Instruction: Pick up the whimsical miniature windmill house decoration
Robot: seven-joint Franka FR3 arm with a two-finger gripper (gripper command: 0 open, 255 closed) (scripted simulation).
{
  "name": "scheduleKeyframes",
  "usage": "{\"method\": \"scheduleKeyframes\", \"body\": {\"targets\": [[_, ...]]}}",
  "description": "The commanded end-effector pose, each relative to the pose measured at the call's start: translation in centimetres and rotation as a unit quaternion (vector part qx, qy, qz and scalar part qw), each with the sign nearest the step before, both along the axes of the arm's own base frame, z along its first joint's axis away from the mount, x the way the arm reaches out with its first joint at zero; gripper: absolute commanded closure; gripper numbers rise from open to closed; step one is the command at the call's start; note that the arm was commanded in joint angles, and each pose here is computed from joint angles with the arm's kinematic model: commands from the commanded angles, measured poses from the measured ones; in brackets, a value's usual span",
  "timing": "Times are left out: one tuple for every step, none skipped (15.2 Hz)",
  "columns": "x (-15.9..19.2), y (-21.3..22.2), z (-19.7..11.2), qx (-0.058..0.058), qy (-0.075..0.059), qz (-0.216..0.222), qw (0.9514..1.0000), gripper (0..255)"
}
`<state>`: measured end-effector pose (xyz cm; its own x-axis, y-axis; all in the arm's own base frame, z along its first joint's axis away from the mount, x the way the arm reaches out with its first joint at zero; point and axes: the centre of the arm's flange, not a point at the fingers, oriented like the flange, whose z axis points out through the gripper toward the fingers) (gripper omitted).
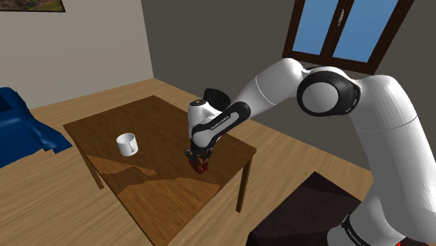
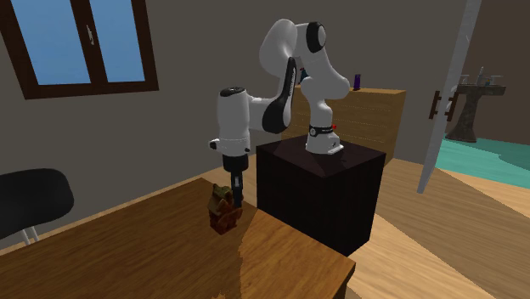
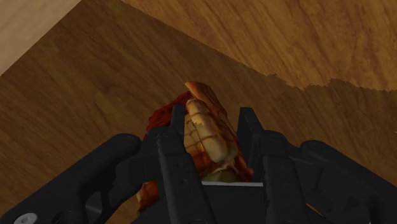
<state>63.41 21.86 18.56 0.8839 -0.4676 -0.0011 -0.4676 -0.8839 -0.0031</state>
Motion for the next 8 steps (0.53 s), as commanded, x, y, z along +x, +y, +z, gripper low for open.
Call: {"method": "scheduleKeyframes", "body": {"targets": [[0.0, 0.0, 0.5, 0.000, 0.001, 0.000, 1.0000, 255], [0.0, 0.0, 1.0, 0.000, 0.001, 0.000, 1.0000, 255], [0.0, 0.0, 1.5, 0.000, 0.001, 0.000, 1.0000, 255], [0.0, 0.0, 2.0, 0.000, 0.001, 0.000, 1.0000, 255], [0.0, 0.0, 2.6, 0.000, 0.001, 0.000, 1.0000, 255], [0.0, 0.0, 3.1, 0.000, 0.001, 0.000, 1.0000, 255], [0.0, 0.0, 3.6, 0.000, 0.001, 0.000, 1.0000, 255], [0.0, 0.0, 4.2, 0.000, 0.001, 0.000, 1.0000, 255]]}}
